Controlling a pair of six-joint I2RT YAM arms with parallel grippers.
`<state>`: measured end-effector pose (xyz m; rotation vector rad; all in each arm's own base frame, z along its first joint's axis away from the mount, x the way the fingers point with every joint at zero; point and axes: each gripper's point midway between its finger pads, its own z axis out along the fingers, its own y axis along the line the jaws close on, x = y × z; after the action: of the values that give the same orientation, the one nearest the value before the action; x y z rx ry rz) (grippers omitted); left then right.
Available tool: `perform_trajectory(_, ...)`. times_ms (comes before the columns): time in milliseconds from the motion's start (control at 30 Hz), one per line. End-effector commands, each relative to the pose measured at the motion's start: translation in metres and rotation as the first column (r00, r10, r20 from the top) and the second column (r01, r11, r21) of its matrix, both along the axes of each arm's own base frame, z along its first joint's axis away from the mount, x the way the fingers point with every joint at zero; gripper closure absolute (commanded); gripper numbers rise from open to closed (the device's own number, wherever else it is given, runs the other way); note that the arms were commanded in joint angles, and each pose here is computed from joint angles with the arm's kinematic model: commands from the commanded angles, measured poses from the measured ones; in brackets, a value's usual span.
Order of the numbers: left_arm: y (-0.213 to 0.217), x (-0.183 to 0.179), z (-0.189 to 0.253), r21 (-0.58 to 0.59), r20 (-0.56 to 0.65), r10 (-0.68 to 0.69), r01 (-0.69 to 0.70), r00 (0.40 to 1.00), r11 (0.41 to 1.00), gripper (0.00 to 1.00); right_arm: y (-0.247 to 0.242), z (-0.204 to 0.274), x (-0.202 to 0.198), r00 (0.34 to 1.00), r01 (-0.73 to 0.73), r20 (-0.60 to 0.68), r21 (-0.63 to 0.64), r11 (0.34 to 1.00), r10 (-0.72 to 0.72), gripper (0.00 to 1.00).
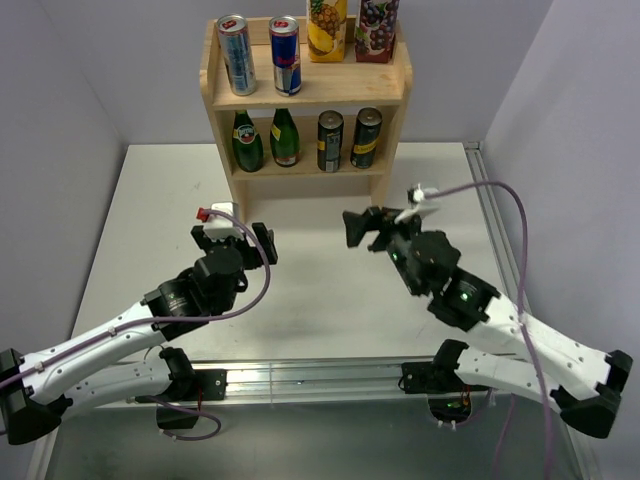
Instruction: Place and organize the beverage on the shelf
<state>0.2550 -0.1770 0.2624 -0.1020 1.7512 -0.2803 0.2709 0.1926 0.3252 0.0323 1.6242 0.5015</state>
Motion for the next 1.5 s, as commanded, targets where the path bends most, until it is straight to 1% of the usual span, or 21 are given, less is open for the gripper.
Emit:
perform_trajectory(0,0.001,-0.007,0.018,-0.095,-0.002,-0.020,0.019,1.000,0.995,0.01,-0.017,-0.020,-0.037,0.998,0.026,-0.058,0.018,0.999,-0.025,0.00)
perform_trajectory(33,0.002,-0.009,0.020,-0.110,0.002,-0.025,0.025,1.000,0.994,0.01,-0.025,-0.017,-0.047,0.998,0.022,-0.052,0.056,0.998,-0.019,0.00)
perform_trajectory(67,0.006,-0.013,0.028,-0.135,0.019,-0.028,0.030,0.999,0.990,0.01,-0.033,-0.020,-0.052,0.998,0.037,-0.058,0.062,0.997,-0.033,0.00)
perform_trajectory(100,0.009,-0.014,0.031,-0.142,0.025,-0.025,0.028,0.999,0.989,0.01,-0.034,-0.016,-0.060,0.999,0.017,-0.052,0.086,0.996,-0.013,0.00)
perform_trajectory(133,0.013,-0.015,0.037,-0.156,0.036,-0.018,0.024,0.999,0.987,0.01,-0.045,-0.008,-0.066,0.999,0.022,-0.027,0.121,0.992,-0.019,0.00)
perform_trajectory(200,0.025,-0.022,0.063,-0.211,0.095,-0.012,0.032,0.995,0.977,0.01,-0.064,0.004,-0.073,0.999,0.037,0.018,0.168,0.985,-0.040,0.00)
perform_trajectory(233,0.024,-0.022,0.070,-0.217,0.114,-0.020,0.044,0.993,0.975,0.01,-0.070,0.009,-0.074,0.998,0.043,0.036,0.180,0.983,-0.051,0.00)
perform_trajectory(333,0.034,-0.031,0.106,-0.262,0.221,-0.044,0.103,0.974,0.960,0.01,-0.087,0.032,-0.079,0.991,0.044,0.112,0.225,0.973,-0.071,0.00)
perform_trajectory(367,0.040,-0.036,0.127,-0.287,0.283,-0.044,0.128,0.958,0.949,0.01,-0.089,0.038,-0.081,0.989,0.039,0.130,0.232,0.972,-0.070,0.00)
perform_trajectory(433,0.036,-0.041,0.143,-0.290,0.336,-0.083,0.187,0.938,0.939,0.01,-0.090,0.054,-0.081,0.983,0.025,0.172,0.235,0.972,-0.067,0.00)
perform_trajectory(467,0.037,-0.044,0.162,-0.310,0.385,-0.083,0.214,0.919,0.926,0.01,-0.089,0.058,-0.081,0.982,0.024,0.179,0.230,0.973,-0.067,0.00)
perform_trajectory(500,0.035,-0.044,0.167,-0.305,0.401,-0.094,0.229,0.911,0.924,0.01,-0.091,0.068,-0.082,0.979,0.019,0.195,0.231,0.973,-0.066,0.00)
perform_trajectory(567,0.029,-0.044,0.176,-0.293,0.416,-0.111,0.249,0.903,0.923,0.01,-0.083,0.073,-0.081,0.978,-0.002,0.202,0.211,0.977,-0.041,0.00)
perform_trajectory(633,0.024,-0.040,0.175,-0.274,0.403,-0.117,0.241,0.908,0.931,0.01,-0.078,0.079,-0.082,0.977,-0.024,0.213,0.205,0.979,-0.020,0.00)
perform_trajectory(933,0.018,-0.037,0.175,-0.267,0.407,-0.124,0.248,0.905,0.931,0.01,-0.075,0.089,-0.088,0.970,-0.075,0.244,0.209,0.975,0.022,0.00)
perform_trajectory(1200,0.018,-0.037,0.175,-0.269,0.403,-0.124,0.246,0.907,0.931,0.01,-0.076,0.093,-0.092,0.966,-0.099,0.254,0.210,0.973,0.044,0.00)
perform_trajectory(1467,0.021,-0.039,0.176,-0.271,0.404,-0.121,0.245,0.907,0.931,0.01,-0.065,0.097,-0.094,0.959,-0.144,0.267,0.184,0.972,0.092,0.00)
